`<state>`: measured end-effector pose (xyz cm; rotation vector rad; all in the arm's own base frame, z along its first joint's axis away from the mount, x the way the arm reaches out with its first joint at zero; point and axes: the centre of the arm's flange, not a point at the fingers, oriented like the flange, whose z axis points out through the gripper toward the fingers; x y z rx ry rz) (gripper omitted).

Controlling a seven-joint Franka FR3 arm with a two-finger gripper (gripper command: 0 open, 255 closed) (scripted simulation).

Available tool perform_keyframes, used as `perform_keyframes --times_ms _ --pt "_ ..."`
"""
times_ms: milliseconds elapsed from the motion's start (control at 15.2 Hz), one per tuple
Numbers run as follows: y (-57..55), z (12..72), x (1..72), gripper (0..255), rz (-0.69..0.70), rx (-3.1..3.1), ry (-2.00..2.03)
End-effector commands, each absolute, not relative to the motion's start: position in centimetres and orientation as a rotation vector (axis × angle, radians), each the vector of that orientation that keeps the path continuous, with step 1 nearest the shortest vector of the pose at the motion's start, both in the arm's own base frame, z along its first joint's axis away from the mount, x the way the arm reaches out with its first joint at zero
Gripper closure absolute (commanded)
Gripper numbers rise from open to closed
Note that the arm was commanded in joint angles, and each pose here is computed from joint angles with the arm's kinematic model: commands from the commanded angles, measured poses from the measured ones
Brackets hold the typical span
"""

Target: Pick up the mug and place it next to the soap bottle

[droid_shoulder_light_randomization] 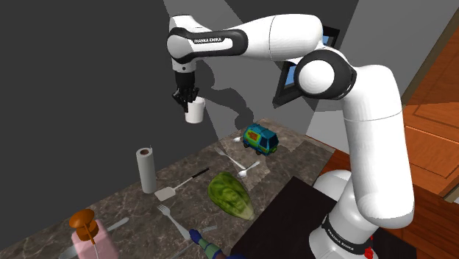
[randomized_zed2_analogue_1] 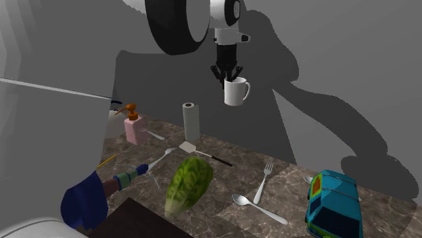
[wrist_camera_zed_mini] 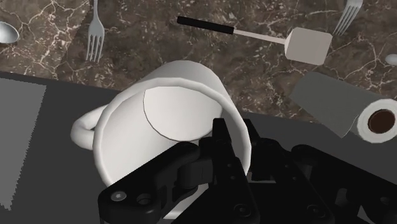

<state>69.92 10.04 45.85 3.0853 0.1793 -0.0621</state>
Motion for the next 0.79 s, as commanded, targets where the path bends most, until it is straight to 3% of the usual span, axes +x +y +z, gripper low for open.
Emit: perform_keyframes --times_ms 0,726 --pt "10.1 46.8 70.0 255 -0.062 3.085 0.179" --pt "20.8 47.0 62.2 255 -0.062 3.085 0.179"
